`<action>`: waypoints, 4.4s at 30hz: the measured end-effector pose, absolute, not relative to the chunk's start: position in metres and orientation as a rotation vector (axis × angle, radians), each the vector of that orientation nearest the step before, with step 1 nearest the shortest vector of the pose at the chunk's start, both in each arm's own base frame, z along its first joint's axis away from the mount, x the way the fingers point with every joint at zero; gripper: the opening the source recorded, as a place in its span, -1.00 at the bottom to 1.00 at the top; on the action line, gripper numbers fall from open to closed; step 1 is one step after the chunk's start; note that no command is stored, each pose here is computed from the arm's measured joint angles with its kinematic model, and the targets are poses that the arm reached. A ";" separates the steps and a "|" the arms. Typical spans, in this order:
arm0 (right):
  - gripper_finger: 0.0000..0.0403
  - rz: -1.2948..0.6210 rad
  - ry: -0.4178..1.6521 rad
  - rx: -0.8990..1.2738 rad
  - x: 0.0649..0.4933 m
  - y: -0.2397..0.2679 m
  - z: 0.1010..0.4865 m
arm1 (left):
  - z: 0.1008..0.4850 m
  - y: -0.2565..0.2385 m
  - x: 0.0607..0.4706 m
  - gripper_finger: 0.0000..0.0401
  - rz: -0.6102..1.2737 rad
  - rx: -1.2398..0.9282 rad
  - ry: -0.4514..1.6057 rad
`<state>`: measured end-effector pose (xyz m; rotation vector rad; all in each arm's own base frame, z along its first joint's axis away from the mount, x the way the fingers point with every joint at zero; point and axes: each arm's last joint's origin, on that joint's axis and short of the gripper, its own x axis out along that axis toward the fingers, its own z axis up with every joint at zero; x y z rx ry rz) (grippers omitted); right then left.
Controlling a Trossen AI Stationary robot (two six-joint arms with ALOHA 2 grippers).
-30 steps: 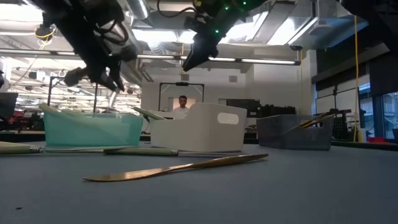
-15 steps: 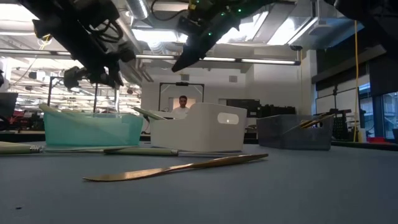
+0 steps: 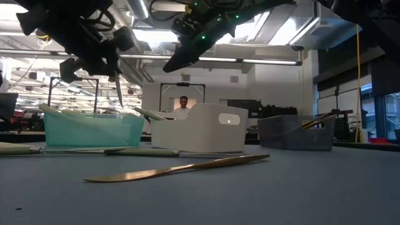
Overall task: Sort silverware by color (type)
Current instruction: Put the top yellow table knife into the green bin
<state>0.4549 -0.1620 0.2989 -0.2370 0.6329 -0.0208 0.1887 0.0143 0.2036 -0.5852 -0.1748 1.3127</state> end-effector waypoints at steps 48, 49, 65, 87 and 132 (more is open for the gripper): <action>-0.13 -0.006 0.634 -0.235 0.465 -0.162 0.283 | 0.151 0.006 0.216 -0.78 1.311 -0.453 0.054; -0.13 -0.006 0.634 -0.236 0.465 -0.162 0.283 | 0.151 0.006 0.216 -0.78 1.315 -0.462 0.046; -0.13 -0.006 0.633 -0.236 0.465 -0.162 0.283 | 0.148 0.023 0.217 -0.78 1.322 -0.585 0.126; -0.13 0.100 0.343 -0.123 0.477 -0.161 0.306 | 0.154 0.000 0.216 -0.79 1.324 -0.421 -0.042; -0.13 0.142 0.356 -0.033 0.492 -0.154 0.281 | 0.160 -0.008 0.218 -0.79 1.317 -0.307 -0.069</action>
